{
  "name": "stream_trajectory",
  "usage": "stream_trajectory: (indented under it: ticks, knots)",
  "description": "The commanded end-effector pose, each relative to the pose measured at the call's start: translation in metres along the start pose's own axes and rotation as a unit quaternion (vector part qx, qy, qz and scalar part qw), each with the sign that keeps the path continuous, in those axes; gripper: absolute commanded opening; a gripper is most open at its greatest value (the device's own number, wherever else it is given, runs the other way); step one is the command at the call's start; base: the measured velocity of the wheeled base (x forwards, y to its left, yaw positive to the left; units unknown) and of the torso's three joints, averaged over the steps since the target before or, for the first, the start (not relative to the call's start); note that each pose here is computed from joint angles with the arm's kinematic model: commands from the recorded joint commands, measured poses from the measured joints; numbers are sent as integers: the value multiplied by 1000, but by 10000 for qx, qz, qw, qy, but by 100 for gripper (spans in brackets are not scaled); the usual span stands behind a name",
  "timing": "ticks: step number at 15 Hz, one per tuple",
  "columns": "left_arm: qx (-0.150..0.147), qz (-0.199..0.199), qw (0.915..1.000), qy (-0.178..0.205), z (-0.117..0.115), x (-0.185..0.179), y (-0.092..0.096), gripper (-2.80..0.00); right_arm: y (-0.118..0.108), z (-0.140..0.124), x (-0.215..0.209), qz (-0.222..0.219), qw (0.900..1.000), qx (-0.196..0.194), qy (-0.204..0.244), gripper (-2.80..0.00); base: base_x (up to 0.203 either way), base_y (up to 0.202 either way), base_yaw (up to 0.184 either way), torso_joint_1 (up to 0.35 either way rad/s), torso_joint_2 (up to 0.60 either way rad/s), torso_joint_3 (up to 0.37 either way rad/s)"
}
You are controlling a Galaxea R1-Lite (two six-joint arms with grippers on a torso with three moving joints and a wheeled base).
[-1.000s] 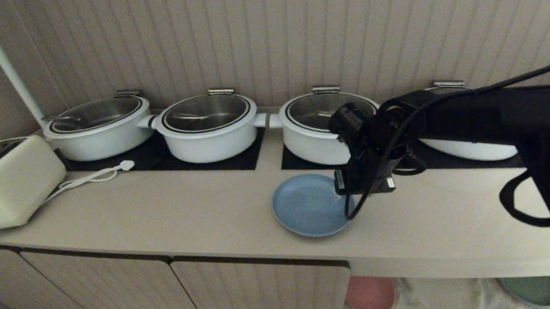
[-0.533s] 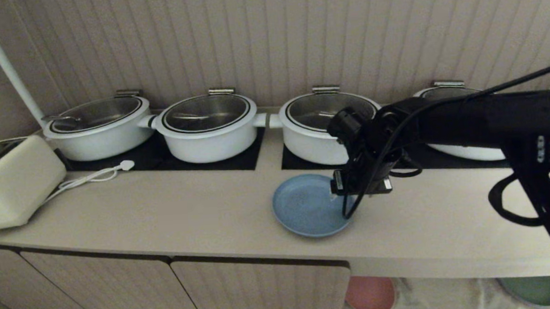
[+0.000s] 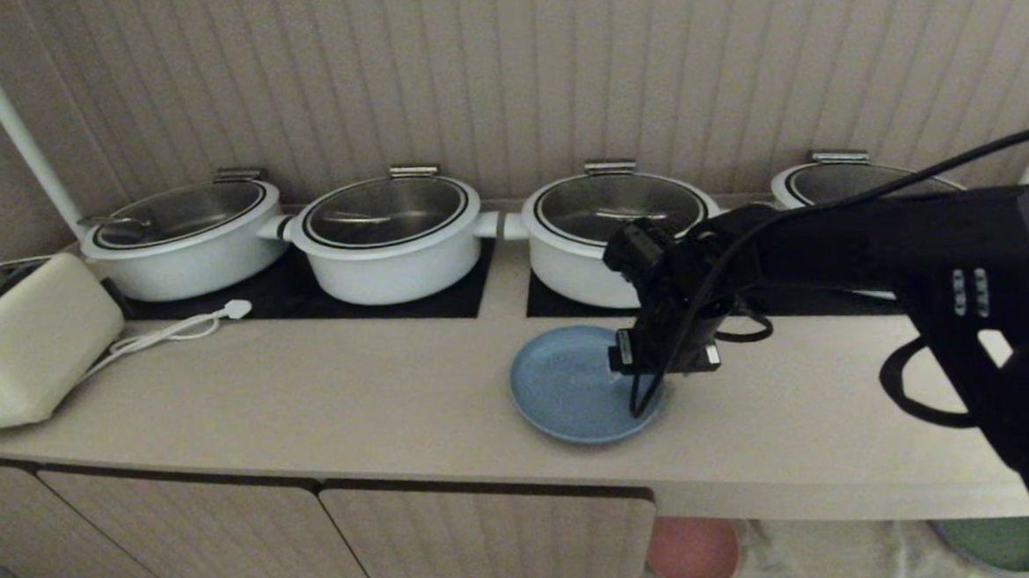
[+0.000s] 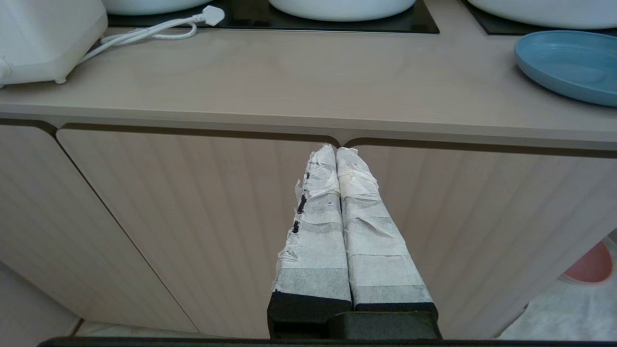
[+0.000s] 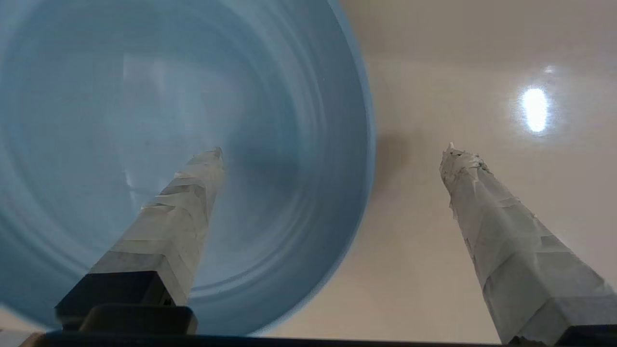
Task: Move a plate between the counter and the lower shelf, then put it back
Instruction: Pick up the plate
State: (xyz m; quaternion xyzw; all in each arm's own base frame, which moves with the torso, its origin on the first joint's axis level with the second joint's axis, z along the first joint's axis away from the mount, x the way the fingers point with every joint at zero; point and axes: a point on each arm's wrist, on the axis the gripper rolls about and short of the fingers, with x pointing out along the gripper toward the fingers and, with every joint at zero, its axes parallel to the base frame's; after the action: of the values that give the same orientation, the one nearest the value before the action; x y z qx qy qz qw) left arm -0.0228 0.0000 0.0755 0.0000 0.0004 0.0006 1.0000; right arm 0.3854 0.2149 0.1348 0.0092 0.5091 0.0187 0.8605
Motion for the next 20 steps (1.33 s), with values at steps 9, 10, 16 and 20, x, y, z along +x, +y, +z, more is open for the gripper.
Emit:
stream_trajectory:
  ticks: [9, 10, 16, 20]
  knots:
    - [0, 2, 10000, -4, 0, 0, 0, -280, 3, -1, 17, -3, 10000, 0, 19, 0, 0, 0, 0, 0, 0, 0]
    - [0, 2, 10000, -4, 0, 0, 0, -280, 3, -2, 18, -9, 10000, -3, 31, 0, 0, 0, 0, 0, 0, 0]
    - [0, -5, 10000, -4, 0, 0, 0, -280, 3, -2, 20, -13, 10000, -5, 40, 0, 0, 0, 0, 0, 0, 0]
    - [0, 2, 10000, -4, 0, 0, 0, -280, 3, -2, 19, -7, 10000, -2, 28, -280, 0, 0, 0, 0, 0, 0]
